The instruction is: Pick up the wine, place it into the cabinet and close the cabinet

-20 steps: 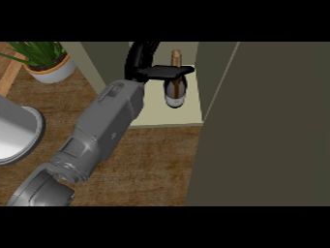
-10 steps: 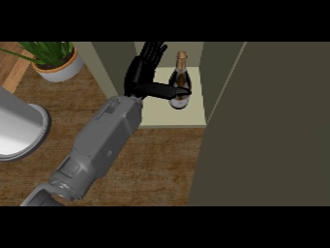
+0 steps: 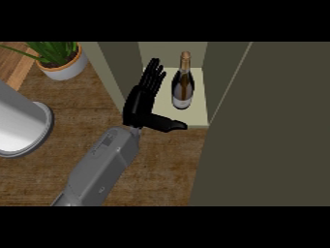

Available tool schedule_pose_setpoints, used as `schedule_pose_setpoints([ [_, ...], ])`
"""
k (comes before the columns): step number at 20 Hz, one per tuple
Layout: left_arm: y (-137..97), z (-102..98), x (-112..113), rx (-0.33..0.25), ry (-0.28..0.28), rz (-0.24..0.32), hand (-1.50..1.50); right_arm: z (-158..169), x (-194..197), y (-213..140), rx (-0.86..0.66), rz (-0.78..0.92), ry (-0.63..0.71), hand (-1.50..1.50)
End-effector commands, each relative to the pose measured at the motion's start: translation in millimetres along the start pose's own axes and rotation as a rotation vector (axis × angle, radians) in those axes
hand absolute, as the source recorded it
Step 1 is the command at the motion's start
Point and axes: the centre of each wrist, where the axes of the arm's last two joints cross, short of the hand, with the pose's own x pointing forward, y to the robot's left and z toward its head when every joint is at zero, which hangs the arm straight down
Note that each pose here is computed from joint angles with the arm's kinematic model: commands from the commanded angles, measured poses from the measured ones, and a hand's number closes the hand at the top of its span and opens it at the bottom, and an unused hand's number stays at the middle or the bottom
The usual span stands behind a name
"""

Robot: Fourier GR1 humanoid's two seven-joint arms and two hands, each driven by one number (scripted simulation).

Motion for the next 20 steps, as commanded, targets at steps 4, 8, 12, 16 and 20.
schedule_pose_setpoints([
  [4,2.9,49.4,5.6,0.001,0.019,0.008,-1.50,9.8,54.4,-7.7,0.004,-0.097,-0.038,-1.50],
  [8,-10.0,74.0,15.6,0.029,0.002,0.058,-1.50,11.9,47.3,-6.5,0.006,-0.087,-0.004,-1.50],
  [12,3.5,112.6,19.2,0.036,-0.005,0.105,-1.50,11.2,50.0,-4.1,0.021,-0.049,-0.029,-1.50],
  [16,24.5,133.6,28.2,0.059,-0.026,0.116,-1.50,9.4,44.3,-4.6,0.117,-0.052,-0.009,-1.50],
  [20,48.1,152.6,33.2,0.065,-0.030,0.082,-1.50,12.6,56.4,-4.9,0.172,-0.099,-0.010,-1.50],
])
